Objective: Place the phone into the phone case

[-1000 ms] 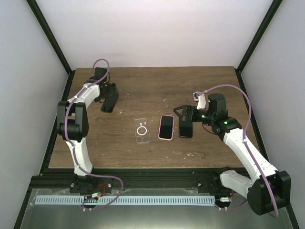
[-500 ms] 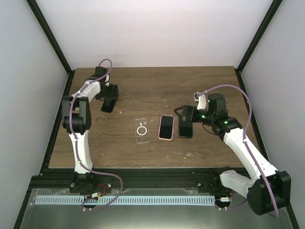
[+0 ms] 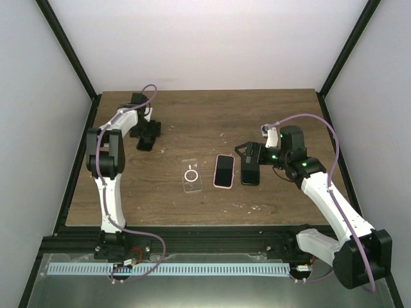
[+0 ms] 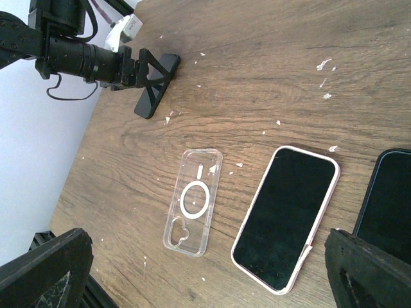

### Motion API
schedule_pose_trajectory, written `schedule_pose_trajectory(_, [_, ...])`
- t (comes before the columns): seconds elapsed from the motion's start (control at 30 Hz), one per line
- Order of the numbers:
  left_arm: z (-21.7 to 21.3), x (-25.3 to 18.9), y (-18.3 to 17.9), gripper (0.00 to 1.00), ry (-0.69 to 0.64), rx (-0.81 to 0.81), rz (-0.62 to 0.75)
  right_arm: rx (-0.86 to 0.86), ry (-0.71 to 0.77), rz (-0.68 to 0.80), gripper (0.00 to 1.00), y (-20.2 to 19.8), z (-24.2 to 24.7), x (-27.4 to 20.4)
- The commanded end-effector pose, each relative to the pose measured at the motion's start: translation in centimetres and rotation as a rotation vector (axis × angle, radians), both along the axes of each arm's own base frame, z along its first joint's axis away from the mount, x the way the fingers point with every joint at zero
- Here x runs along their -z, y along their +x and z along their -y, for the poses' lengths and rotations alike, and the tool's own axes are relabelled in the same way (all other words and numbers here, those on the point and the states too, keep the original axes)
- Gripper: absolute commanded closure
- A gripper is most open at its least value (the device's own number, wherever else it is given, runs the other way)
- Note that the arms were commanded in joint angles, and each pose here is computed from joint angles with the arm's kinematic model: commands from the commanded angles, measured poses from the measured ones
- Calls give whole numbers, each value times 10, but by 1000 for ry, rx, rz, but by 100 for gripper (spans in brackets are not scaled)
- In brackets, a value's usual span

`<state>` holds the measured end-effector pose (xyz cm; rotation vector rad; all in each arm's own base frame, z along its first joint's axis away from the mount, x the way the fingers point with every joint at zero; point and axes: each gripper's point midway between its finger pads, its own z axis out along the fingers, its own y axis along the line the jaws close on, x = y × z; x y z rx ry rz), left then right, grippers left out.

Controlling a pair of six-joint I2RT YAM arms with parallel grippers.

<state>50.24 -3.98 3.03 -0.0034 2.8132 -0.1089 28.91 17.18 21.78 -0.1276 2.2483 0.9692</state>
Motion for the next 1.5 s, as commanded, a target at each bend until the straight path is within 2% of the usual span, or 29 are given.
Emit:
schedule_pose_trajectory(0.0, [7, 11, -14, 7, 65, 64, -49, 0, 5, 56, 0, 3, 1, -21])
schedule_pose_trajectory(0.33, [6, 15, -12, 11, 87, 103, -73, 11, -6, 61, 0, 0, 4, -21])
schedule_pose_trajectory(0.57, [8, 21, -17, 10, 73, 110, -103, 15, -7, 67, 0, -3, 6, -19])
schedule_pose_trajectory(0.83, [31, 3, -22, 37, 32, 169, -79, 17, -18, 92, 0, -4, 8, -29])
schedule_pose_trajectory(0.93, [49, -13, -24, 40, 12, 216, -35, 53, -41, 95, 0, -2, 14, -33])
schedule_pose_trajectory(1.07, [73, -37, -32, 46, -31, 264, 23, 91, -87, 111, 0, 2, 23, -39])
schedule_pose_trajectory(1.17, [90, -56, -43, 48, -67, 270, 55, 46, -72, 134, 0, -1, 17, -42])
schedule_pose_trajectory(1.27, [94, -74, -53, 53, -120, 188, 54, -15, -12, 154, 0, -7, 5, -46])
schedule_pose_trajectory(1.33, [96, -87, -60, 50, -171, 106, 49, -55, 50, 204, 0, -12, -3, -53])
schedule_pose_trajectory(1.47, [116, -122, -80, 53, -368, 23, 50, -34, 111, 281, 12, -14, -10, -51])
